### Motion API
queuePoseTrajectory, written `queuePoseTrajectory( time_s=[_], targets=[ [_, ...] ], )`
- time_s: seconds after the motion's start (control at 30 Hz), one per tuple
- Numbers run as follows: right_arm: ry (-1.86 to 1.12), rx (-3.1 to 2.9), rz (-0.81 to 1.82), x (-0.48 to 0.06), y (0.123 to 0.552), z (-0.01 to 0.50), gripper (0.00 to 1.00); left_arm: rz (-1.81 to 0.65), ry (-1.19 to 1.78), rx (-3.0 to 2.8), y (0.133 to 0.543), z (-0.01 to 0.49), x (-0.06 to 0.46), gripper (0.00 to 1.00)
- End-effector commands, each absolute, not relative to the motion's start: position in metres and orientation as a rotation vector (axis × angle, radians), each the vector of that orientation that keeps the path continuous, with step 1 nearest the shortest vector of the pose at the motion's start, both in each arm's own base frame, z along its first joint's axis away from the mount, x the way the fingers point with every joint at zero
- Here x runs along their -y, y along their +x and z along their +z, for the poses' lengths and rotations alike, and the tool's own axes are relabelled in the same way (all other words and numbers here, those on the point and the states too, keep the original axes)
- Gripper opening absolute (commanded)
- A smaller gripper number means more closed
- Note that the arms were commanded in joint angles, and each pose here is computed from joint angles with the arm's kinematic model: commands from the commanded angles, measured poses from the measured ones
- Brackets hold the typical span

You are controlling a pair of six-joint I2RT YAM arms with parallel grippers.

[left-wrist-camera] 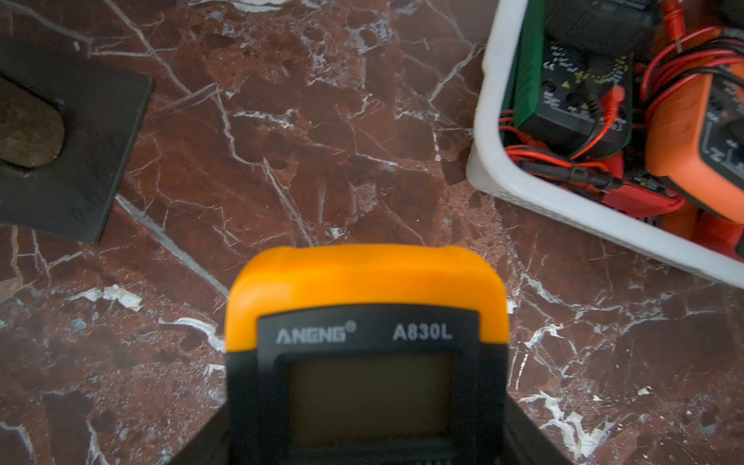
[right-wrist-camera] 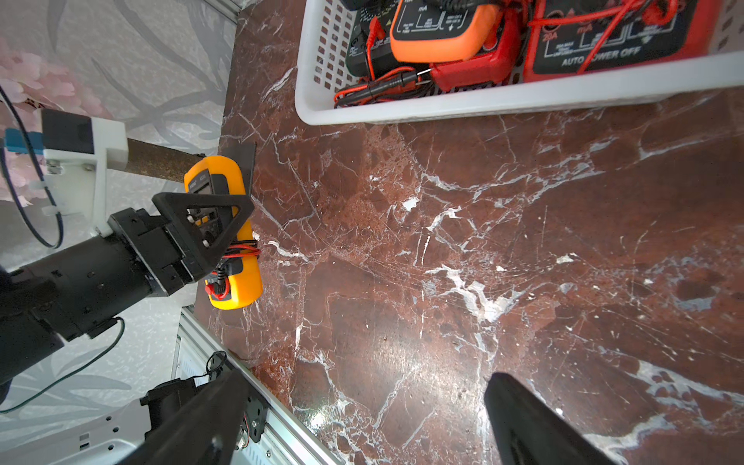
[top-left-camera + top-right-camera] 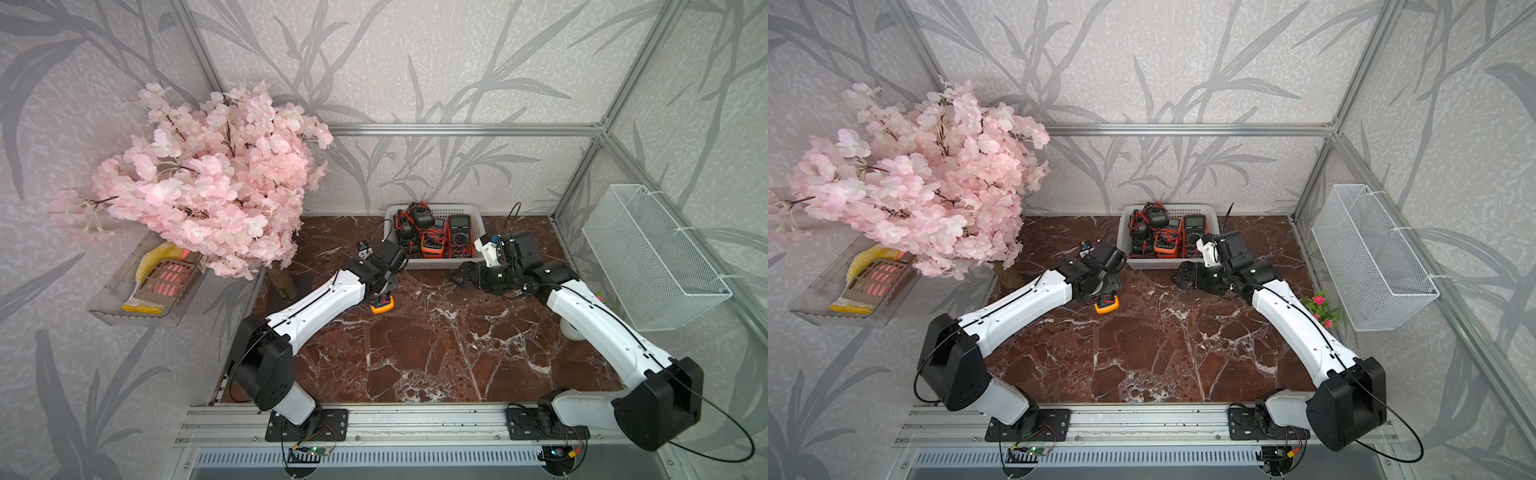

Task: Put the multimeter into the basket
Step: Place the multimeter in the basket.

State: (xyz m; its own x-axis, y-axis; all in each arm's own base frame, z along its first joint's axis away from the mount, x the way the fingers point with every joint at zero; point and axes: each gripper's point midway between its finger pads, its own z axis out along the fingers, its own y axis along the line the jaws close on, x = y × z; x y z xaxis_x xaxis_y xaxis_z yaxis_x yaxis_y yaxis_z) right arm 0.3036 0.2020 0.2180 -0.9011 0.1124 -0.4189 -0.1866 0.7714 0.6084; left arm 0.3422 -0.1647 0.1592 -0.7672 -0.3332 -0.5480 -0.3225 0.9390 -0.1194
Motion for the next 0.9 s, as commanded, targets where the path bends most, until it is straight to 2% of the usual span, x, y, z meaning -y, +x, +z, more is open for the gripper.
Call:
queuePoseTrajectory(
  time_s=[0.0, 0.87],
  targets=[
    [-0.048, -2.498, 0.958, -0.198, 0.303, 0.225, 0.98, -0.019, -0.412, -2.474, 0.353, 0.176, 0.173, 0.55],
    [0.092, -2.450, 0.945, -0.168, 0.324, 0.236, 0.98, -0.141, -0.181, -2.395, 0.432, 0.228, 0.257, 0.56]
  ],
)
